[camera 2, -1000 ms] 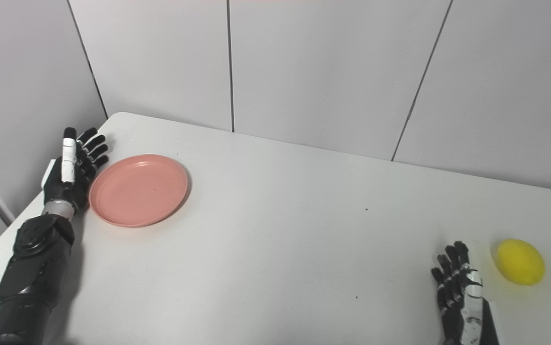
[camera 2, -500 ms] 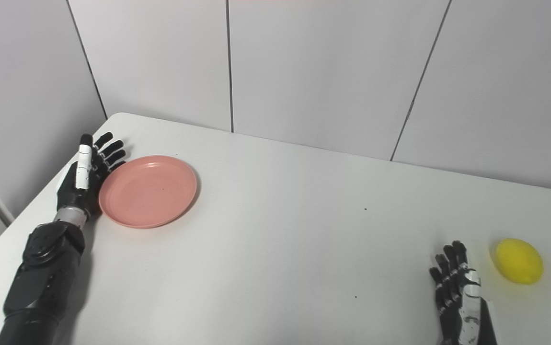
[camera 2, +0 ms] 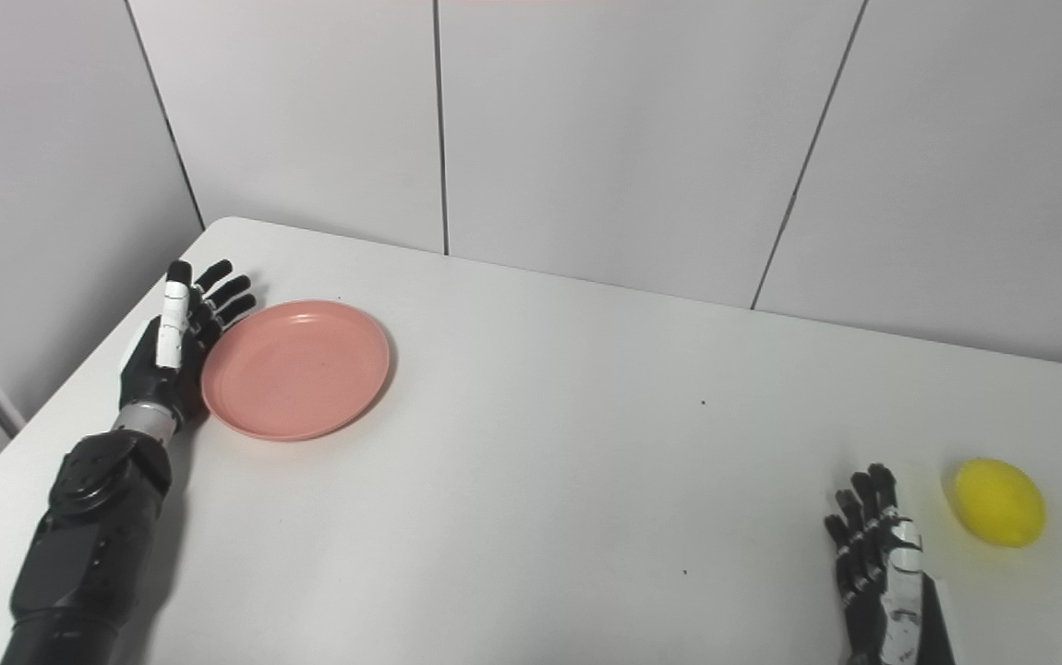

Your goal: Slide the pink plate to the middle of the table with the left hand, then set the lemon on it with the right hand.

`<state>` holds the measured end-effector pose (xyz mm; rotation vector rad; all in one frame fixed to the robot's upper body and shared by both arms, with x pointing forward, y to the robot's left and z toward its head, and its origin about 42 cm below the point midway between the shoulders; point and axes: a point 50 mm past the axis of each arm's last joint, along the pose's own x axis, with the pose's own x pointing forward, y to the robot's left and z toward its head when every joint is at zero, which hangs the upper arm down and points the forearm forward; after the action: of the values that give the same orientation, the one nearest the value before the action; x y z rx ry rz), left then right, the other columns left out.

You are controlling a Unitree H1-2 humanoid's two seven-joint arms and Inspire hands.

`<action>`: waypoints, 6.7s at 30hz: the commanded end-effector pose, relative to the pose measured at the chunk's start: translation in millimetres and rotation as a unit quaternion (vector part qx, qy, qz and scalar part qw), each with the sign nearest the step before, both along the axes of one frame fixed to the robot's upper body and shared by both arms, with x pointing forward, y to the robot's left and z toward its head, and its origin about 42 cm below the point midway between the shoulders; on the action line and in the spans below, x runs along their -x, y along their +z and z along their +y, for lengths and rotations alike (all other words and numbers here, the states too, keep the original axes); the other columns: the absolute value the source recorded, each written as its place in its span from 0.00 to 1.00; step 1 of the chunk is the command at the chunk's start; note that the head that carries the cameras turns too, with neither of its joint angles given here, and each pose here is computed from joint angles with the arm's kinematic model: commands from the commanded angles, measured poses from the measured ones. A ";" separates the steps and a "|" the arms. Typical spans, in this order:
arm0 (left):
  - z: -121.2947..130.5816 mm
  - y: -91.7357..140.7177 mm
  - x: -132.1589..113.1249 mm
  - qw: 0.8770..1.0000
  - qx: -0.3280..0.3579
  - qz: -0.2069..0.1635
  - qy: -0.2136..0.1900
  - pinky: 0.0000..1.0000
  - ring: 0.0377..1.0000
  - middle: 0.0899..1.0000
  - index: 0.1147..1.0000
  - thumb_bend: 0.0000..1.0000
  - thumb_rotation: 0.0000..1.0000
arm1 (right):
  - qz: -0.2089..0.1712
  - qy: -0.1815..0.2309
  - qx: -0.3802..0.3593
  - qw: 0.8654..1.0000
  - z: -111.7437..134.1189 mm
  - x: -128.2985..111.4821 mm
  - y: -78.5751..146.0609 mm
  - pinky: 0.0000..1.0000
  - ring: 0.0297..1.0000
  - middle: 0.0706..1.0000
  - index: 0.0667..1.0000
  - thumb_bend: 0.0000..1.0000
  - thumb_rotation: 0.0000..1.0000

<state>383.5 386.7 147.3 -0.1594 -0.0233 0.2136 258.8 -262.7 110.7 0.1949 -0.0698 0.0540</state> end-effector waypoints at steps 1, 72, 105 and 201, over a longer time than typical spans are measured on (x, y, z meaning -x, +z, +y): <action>-6.4 12.8 -5.1 1.000 -0.008 -0.009 -0.008 0.82 0.84 0.82 0.81 0.93 0.88 | 0.028 0.001 -0.011 1.000 5.0 8.3 -15.7 1.00 0.99 1.00 1.00 0.67 1.00; -114.5 -2.7 3.2 0.997 0.000 0.040 -0.072 0.79 0.83 0.81 0.78 0.83 0.98 | 0.020 0.010 -0.017 1.000 12.3 9.1 -12.6 1.00 0.97 0.98 0.99 0.69 1.00; -156.4 -8.2 22.5 0.993 -0.041 0.072 -0.084 0.78 0.82 0.80 0.78 0.74 1.00 | 0.021 0.014 -0.023 0.999 17.6 7.0 -13.8 1.00 0.97 0.99 0.98 0.70 1.00; -246.5 -15.9 65.6 0.983 -0.026 0.043 -0.177 1.00 0.94 0.92 0.88 0.68 0.98 | 0.030 0.010 -0.025 0.999 57.9 6.1 -2.7 0.98 0.94 0.96 0.95 0.74 0.96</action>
<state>322.1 137.1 136.4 -0.0911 0.0442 -0.1214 256.2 -209.1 115.0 0.2316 -0.0665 0.0683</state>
